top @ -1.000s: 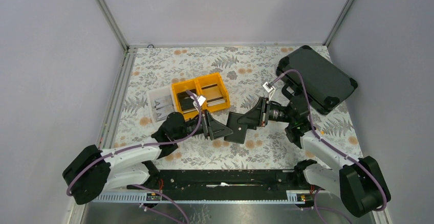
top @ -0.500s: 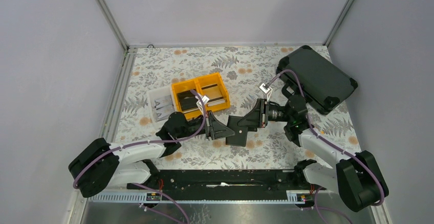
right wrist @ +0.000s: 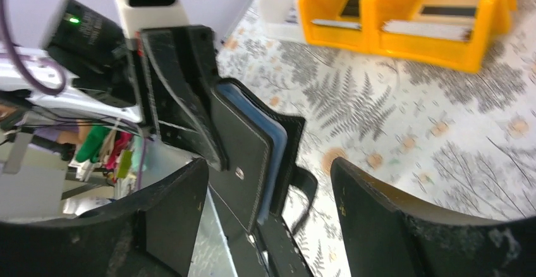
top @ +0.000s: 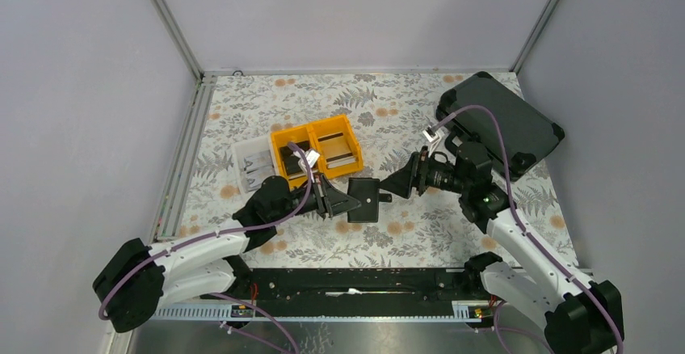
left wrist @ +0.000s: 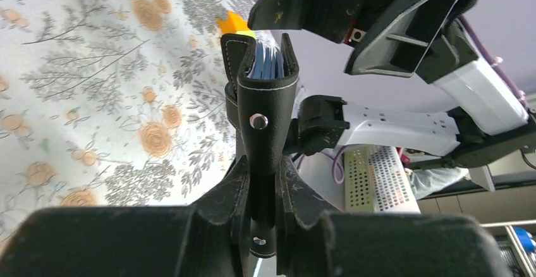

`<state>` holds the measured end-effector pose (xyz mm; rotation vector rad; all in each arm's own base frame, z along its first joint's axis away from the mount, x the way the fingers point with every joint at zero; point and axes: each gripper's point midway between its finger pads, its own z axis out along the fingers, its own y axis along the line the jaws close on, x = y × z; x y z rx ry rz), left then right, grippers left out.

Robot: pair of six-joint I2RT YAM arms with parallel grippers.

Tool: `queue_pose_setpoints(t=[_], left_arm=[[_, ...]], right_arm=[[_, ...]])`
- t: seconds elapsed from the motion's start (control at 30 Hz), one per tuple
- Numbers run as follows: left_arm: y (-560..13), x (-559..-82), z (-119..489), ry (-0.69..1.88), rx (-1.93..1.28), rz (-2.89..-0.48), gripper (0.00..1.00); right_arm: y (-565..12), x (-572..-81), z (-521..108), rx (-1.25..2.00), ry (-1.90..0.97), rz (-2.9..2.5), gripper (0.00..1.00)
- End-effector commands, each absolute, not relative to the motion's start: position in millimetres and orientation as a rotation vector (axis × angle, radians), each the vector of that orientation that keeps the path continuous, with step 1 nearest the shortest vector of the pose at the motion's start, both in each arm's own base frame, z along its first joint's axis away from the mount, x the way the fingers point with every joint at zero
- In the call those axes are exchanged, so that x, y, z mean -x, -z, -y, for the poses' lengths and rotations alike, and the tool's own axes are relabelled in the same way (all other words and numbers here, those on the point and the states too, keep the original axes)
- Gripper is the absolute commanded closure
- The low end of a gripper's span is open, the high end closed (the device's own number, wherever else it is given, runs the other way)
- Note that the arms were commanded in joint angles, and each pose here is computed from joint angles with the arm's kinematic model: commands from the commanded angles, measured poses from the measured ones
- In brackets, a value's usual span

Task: Put the credit cards into the card holder
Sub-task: Close the card holder at the center of the board.

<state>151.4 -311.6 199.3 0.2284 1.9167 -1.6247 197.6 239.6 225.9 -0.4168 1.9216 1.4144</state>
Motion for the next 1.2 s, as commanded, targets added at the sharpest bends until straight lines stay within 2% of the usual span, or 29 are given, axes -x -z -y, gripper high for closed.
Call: queue_pose_setpoints(t=[0.0,0.2,0.4,1.17], left_arm=[[-216.1,-165.0,304.8,1.560,-0.200,-1.863,1.00],[-213.9,-169.5,298.8,1.527,-0.161,-1.874,1.00],[-212.3,-171.1,297.1,1.533,-0.135,-1.877,1.00],[-207.2,-174.1,298.1,1.525,-0.118,-1.903,1.00]], right_arm=[[-203.0,-205.0,-224.9,0.378,-1.243,-2.016,0.24],[-191.6,-196.8,-221.2,0.384,-1.232,-2.079,0.39],[-178.6,-194.9,-224.3,0.381,-1.262,-2.124,0.50],[-169.0,-191.2,-240.2,0.406,-1.313,-2.138,0.71]])
